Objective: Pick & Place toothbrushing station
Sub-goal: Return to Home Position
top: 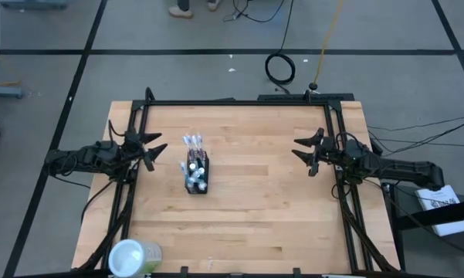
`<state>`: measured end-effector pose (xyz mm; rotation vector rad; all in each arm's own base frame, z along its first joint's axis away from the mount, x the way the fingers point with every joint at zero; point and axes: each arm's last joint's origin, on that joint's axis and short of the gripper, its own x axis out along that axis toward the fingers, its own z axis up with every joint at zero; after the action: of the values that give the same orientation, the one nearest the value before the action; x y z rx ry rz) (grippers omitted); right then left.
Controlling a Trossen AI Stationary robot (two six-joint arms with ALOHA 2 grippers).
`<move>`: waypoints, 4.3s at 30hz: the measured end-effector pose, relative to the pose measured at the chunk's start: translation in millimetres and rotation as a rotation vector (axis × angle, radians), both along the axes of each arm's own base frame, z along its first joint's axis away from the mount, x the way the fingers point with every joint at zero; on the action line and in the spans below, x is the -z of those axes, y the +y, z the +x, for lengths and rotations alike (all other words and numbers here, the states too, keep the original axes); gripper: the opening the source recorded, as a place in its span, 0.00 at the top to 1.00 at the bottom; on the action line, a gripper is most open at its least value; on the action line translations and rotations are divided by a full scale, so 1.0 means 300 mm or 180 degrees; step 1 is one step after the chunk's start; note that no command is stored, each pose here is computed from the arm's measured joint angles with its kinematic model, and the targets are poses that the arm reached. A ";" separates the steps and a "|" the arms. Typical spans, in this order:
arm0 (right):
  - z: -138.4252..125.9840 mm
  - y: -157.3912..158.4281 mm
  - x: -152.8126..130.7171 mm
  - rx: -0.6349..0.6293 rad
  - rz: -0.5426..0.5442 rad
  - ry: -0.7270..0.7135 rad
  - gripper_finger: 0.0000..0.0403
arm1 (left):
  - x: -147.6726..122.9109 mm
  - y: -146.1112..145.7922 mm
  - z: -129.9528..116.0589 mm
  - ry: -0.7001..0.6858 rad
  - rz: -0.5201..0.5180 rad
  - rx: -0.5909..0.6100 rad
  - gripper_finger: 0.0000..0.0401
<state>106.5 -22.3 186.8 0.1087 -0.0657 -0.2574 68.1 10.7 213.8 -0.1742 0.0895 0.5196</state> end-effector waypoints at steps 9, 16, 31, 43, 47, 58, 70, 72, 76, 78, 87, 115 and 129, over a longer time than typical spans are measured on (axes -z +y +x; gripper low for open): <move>-0.013 0.000 0.026 0.0018 0.0004 -0.0083 0.51 | 0.007 0.002 -0.002 0.0065 -0.0005 -0.0068 0.35; -0.024 0.002 0.023 0.0020 -0.0047 -0.0119 0.51 | 0.007 0.002 -0.002 0.0049 -0.0029 -0.0073 0.35; -0.028 0.003 0.028 -0.0058 -0.0083 -0.0075 0.51 | 0.063 -0.014 0.045 -0.0060 0.0106 0.0404 0.35; -0.026 0.015 0.030 -0.0465 -0.0057 -0.0060 0.51 | 0.110 -0.028 0.064 0.0071 0.0216 0.0871 0.35; -0.025 0.020 0.030 -0.0627 -0.0107 -0.0053 0.51 | 0.111 -0.029 0.064 0.0081 0.0219 0.0900 0.35; -0.026 0.023 0.011 -0.0710 -0.0108 -0.0317 0.51 | 0.130 -0.033 0.083 -0.0154 0.0357 0.0995 0.35; -0.024 0.030 0.022 -0.0927 -0.0109 -0.0205 0.51 | 0.130 -0.035 0.083 -0.0158 0.0378 0.1057 0.35; -0.025 0.037 0.020 -0.1162 -0.0046 -0.0229 0.51 | 0.130 -0.035 0.083 -0.0158 0.0375 0.1066 0.35; -0.027 0.056 0.012 -0.1645 0.0064 -0.0296 0.51 | 0.130 -0.035 0.083 -0.0157 0.0375 0.1066 0.35; -0.027 0.064 0.012 -0.1693 0.0086 -0.0298 0.51 | 0.130 -0.035 0.083 -0.0157 0.0375 0.1066 0.35; -0.015 0.092 0.018 -0.1222 -0.0004 -0.0257 0.51 | 0.130 -0.035 0.083 -0.0138 0.0423 0.1067 0.35; -0.013 0.086 0.066 -0.0585 0.0325 0.0163 0.51 | 0.130 -0.032 0.083 -0.0089 0.0545 0.0994 0.35; -0.013 0.086 0.063 -0.0586 0.0282 0.0146 0.51 | 0.130 -0.032 0.083 -0.0086 0.0555 0.0995 0.35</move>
<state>102.7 3.5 167.7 0.1959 0.0013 -0.0788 93.0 1.0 174.7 0.0045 0.0434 0.2114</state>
